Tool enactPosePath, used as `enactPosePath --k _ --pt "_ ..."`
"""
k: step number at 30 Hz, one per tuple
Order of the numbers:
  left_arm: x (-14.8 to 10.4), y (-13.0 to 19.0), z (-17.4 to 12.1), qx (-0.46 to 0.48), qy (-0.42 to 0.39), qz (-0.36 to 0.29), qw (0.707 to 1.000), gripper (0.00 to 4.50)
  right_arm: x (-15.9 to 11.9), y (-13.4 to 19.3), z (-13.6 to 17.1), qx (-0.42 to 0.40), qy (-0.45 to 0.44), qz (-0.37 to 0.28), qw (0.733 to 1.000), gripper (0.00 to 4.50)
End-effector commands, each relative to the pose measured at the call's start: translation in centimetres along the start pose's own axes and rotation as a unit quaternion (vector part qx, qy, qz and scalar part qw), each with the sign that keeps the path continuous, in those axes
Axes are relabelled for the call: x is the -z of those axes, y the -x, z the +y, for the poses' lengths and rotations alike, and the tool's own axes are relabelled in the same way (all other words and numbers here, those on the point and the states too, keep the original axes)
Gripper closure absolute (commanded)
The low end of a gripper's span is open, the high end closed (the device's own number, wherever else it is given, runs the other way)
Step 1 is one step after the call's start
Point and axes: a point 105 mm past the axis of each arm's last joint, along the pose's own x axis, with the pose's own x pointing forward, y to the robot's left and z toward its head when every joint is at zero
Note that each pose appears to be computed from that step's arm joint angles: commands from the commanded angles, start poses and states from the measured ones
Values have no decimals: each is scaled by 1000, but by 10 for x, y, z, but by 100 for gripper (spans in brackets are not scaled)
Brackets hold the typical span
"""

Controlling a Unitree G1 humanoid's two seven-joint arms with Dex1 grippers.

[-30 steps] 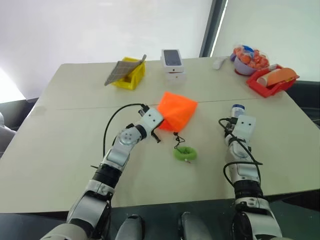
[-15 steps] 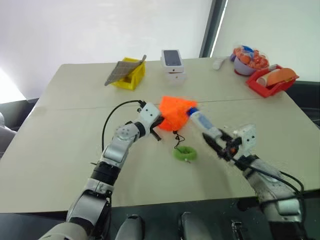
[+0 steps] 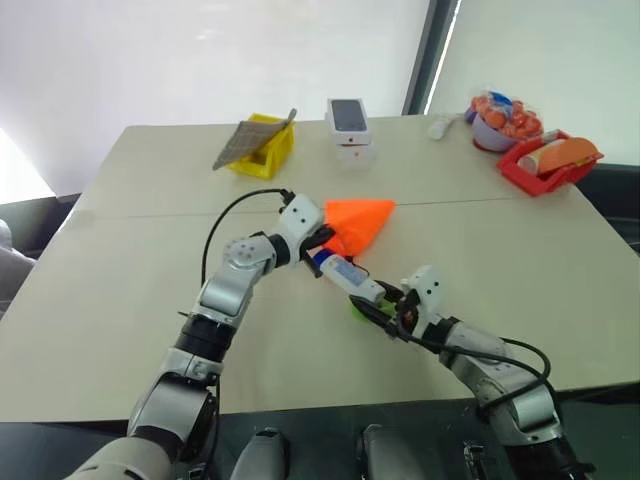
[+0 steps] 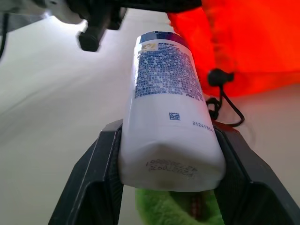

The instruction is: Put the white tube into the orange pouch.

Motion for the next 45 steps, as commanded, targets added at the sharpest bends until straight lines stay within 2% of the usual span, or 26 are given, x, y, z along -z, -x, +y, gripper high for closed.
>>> enactPosePath --k 1,5,16,22,31,39,45 --pt "-23 2 1 10 -18 -30 999 450 -17 -5 -9 26 26 -35 999 257" --pt "-21 6 -5 29 -30 -18 999 450 -21 -12 -16 56 22 -55 997 257" --pt "-11 10 -24 68 -33 7 997 450 -33 -36 -11 87 17 -89 992 257" --pt "-8 10 -31 80 -33 17 996 450 -41 -50 -26 151 13 -104 983 257" --pt "-5 15 -27 75 -21 24 997 450 -32 -34 -38 208 13 -99 973 257" --pt "-20 22 -56 143 12 -2 990 450 -39 -51 -30 182 28 -85 979 257" --pt "-19 25 -58 142 16 2 990 450 -40 -75 -16 134 85 -54 986 257"
